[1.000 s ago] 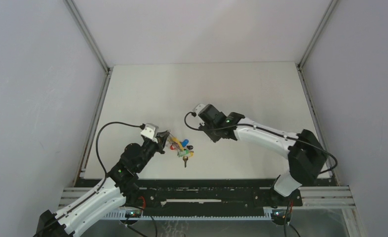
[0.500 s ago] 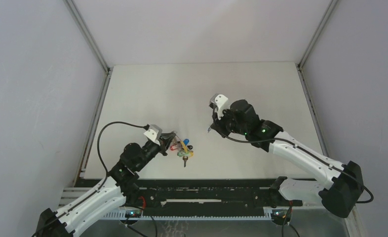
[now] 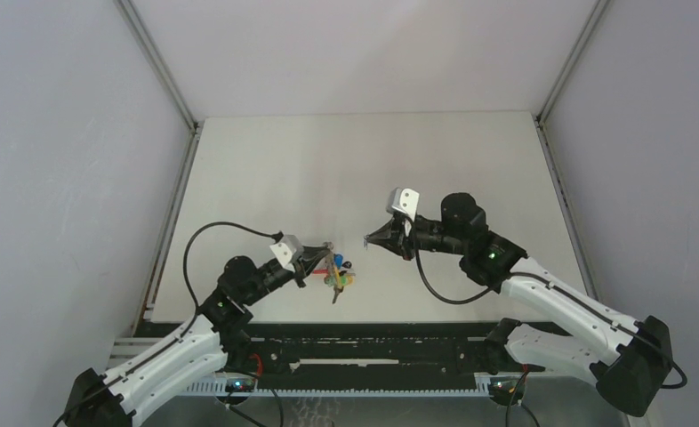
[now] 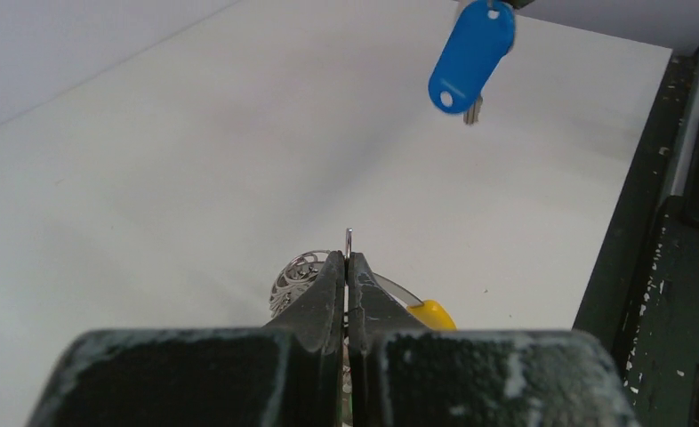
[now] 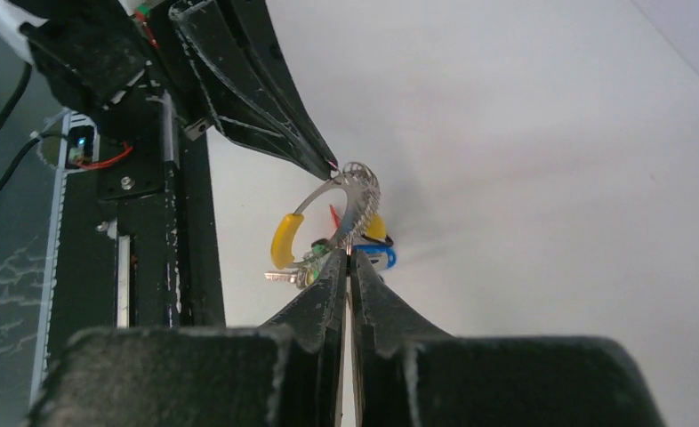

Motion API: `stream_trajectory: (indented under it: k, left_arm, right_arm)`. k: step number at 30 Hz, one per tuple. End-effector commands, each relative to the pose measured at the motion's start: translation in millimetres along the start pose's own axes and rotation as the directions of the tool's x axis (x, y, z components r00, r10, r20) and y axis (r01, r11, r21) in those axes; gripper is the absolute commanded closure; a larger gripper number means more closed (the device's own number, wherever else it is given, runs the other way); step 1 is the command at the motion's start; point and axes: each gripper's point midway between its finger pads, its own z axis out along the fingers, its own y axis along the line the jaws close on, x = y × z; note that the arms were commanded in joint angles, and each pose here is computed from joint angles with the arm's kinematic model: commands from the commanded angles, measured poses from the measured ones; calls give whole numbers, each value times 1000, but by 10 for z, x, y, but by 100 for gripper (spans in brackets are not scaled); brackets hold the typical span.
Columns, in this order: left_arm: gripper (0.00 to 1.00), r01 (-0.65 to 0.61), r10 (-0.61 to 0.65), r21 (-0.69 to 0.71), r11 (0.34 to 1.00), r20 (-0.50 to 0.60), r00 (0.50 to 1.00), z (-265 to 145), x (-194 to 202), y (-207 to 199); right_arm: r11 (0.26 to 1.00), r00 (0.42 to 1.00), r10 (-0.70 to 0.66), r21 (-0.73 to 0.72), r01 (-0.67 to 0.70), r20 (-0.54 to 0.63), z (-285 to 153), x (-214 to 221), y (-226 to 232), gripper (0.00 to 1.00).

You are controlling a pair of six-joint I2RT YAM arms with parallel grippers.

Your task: Put the keys on the keyring

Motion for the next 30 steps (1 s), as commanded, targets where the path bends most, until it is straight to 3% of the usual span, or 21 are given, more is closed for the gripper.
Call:
stream_trajectory:
  k: [1, 10, 17, 30]
  left_arm:
    - [100, -153, 134, 78, 985, 215, 967, 4, -706, -133]
    - [100, -285, 239, 201, 937, 224, 945, 45, -591, -326]
    - [100, -295, 269, 255, 921, 132, 954, 126, -369, -335]
    - [100, -354, 318, 289, 889, 165, 934, 164, -369, -384]
  right_arm:
    - [972, 984, -141, -174, 159, 113, 47, -194, 191, 100]
    - [911, 958, -258, -297, 285, 126, 143, 16, 227, 100]
    - [908, 948, -311, -272, 318, 70, 200, 180, 133, 100]
    - [890, 939, -341, -308, 337, 44, 306, 343, 172, 100]
